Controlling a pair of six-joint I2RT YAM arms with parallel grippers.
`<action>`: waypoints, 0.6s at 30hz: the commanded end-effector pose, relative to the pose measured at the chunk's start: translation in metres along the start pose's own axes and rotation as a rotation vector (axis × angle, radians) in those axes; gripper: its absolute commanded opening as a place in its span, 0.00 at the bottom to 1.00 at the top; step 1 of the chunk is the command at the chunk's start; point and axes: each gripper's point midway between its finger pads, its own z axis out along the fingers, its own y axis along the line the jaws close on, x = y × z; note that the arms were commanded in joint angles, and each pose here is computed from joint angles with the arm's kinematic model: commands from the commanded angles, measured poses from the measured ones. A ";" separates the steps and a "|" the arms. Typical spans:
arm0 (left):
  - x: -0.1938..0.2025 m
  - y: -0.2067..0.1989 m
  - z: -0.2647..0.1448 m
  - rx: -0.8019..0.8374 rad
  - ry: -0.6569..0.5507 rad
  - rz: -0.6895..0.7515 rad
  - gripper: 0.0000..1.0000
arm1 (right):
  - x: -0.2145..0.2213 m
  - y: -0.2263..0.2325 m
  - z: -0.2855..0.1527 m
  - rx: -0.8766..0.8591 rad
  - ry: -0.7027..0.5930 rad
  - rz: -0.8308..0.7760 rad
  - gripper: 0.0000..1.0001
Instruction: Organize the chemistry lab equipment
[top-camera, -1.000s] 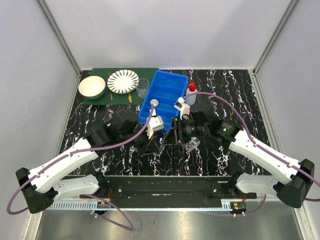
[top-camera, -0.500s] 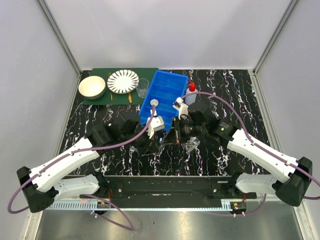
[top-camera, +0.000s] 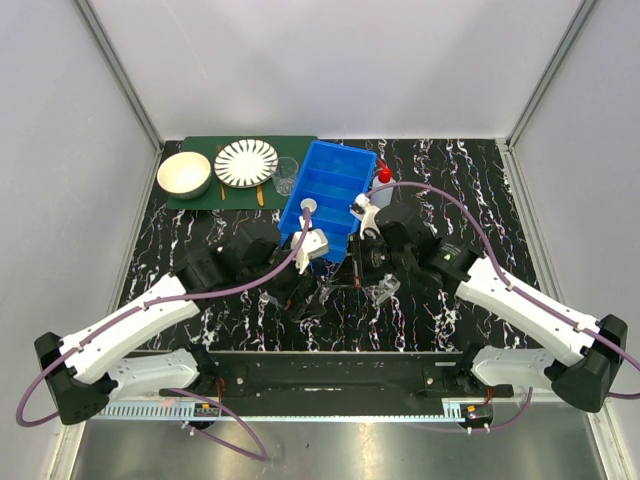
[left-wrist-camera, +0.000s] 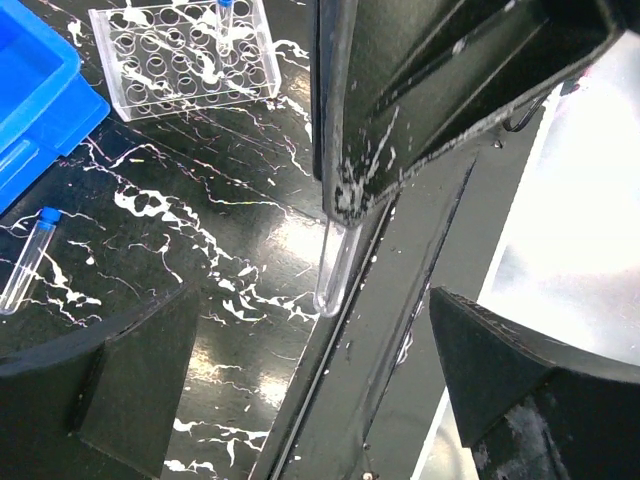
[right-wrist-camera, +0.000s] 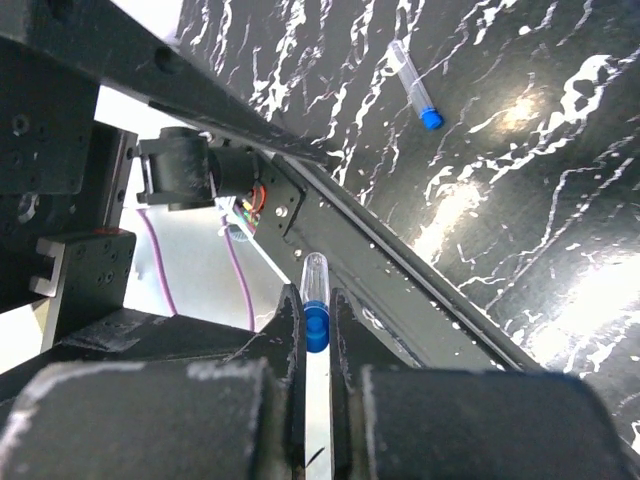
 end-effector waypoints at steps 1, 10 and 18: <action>-0.018 0.004 -0.011 -0.050 -0.072 0.027 0.99 | -0.022 -0.001 -0.018 0.087 -0.091 -0.069 0.00; 0.000 0.047 -0.013 -0.301 -0.020 -0.046 0.99 | -0.037 -0.055 -0.023 0.395 -0.128 -0.100 0.00; 0.015 0.079 -0.009 -0.479 0.019 -0.138 0.99 | -0.055 -0.118 -0.013 0.565 -0.144 -0.041 0.00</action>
